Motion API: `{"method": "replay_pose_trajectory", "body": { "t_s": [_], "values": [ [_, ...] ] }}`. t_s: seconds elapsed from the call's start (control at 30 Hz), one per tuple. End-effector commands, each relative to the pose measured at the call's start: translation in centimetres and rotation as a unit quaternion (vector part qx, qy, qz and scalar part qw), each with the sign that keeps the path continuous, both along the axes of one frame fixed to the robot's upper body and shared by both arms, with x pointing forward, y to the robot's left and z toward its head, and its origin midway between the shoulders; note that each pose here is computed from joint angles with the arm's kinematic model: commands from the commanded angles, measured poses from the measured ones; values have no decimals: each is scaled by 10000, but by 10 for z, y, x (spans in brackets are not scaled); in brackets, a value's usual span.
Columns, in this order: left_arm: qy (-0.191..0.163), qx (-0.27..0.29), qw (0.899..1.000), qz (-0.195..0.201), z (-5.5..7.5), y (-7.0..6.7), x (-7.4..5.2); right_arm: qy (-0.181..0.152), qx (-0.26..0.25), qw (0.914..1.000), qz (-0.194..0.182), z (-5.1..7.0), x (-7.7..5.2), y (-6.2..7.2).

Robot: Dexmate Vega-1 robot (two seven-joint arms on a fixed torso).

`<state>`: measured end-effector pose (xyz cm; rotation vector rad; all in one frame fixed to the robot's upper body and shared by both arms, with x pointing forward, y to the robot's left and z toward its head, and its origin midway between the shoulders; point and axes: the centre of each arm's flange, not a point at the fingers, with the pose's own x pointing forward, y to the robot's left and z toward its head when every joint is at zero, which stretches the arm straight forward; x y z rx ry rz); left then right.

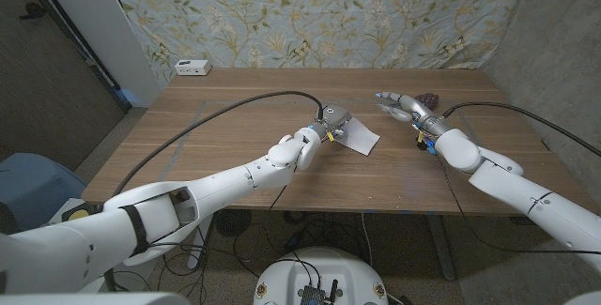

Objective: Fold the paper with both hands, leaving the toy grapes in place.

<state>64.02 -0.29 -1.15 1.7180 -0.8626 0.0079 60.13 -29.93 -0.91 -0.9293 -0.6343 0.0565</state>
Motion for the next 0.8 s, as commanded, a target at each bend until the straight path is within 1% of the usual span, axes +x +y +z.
{"method": "replay_pose_trajectory", "body": {
  "t_s": [0.03,0.23,0.3,0.4,0.53,0.6,0.8],
  "values": [
    [-858,736,9934,184,-16,-4,-9,26,-27,10000,20,0,-2,0],
    [-1120,922,9893,162,-22,-4,-12,43,-18,10000,8,-1,-3,0],
    [-1146,940,9888,149,-22,-4,-12,43,-21,10000,7,-1,-3,0],
    [-1296,1036,9861,118,-24,-5,-14,57,-14,10000,-7,-1,-4,0],
    [-1342,1065,9852,17,-25,-5,-15,59,-18,10000,-11,-1,-4,0],
    [-1323,1091,9852,3,-26,-5,-16,44,-30,10000,-8,-1,-4,0],
    [-1079,1156,9874,-1,-24,-6,-13,38,-54,10000,-1,0,-4,1]
  ]
}}
